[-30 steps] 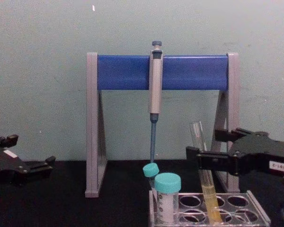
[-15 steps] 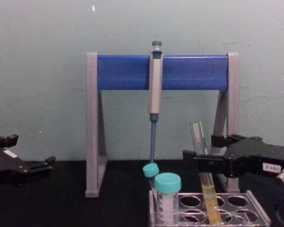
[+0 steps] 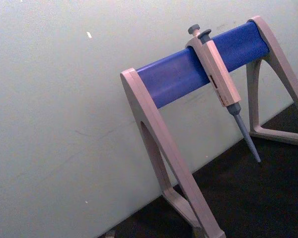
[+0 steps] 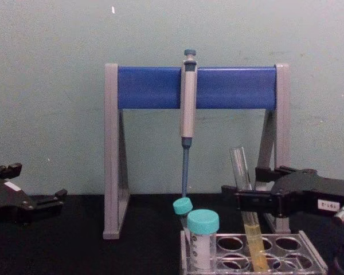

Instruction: Pick up the test tube from the test tube rack, shake it, then place it back into the test tube rack.

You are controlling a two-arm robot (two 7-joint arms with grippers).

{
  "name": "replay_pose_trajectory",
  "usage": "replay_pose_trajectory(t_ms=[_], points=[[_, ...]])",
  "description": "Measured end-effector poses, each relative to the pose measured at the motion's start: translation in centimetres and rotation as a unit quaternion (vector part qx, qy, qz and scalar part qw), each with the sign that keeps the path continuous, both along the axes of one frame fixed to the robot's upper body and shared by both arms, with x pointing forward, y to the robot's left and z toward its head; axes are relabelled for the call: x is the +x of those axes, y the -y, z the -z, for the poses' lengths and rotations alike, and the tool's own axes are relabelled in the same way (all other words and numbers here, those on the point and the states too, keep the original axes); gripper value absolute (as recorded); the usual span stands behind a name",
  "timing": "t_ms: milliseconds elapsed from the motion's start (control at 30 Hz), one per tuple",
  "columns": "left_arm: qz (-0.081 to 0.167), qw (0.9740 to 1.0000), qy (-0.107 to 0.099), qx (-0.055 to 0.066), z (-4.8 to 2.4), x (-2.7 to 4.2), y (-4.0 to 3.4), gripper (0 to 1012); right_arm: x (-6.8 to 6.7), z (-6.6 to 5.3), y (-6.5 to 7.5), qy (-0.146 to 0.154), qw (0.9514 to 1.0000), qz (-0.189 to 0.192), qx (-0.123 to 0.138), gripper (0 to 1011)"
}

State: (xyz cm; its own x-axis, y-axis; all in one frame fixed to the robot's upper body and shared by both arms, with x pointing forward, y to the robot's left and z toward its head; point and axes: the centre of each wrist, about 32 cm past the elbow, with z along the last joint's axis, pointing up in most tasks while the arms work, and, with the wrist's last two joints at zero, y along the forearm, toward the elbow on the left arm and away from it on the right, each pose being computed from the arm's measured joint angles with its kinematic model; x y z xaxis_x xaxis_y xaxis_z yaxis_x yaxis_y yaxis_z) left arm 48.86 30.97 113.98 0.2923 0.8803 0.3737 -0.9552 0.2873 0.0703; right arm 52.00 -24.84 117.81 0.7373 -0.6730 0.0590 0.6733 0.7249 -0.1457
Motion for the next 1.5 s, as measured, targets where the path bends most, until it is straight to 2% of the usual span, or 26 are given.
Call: replay_pose_trajectory(t_ms=[667,833,1000,1300,1333,1500], points=[[0.000,1.0000,0.000,0.000,0.00,0.00,0.00,1001,-0.01,-0.05,0.06,0.001,1.0000,-0.001,0.001,988],[0.000,1.0000,0.000,0.000,0.00,0.00,0.00,1001,-0.02,-0.04,0.04,0.001,1.0000,-0.001,0.001,883],[0.000,1.0000,0.000,0.000,0.00,0.00,0.00,1001,-0.02,-0.04,0.04,0.001,1.0000,-0.001,0.001,736],[0.000,1.0000,0.000,0.000,0.00,0.00,0.00,1001,-0.02,-0.04,0.04,0.001,1.0000,0.000,0.001,454],[0.000,1.0000,0.000,0.000,0.00,0.00,0.00,1001,-0.02,-0.04,0.04,0.001,1.0000,0.000,0.001,392],[0.000,1.0000,0.000,0.000,0.00,0.00,0.00,1002,-0.02,-0.04,0.04,0.001,1.0000,0.000,0.001,251]])
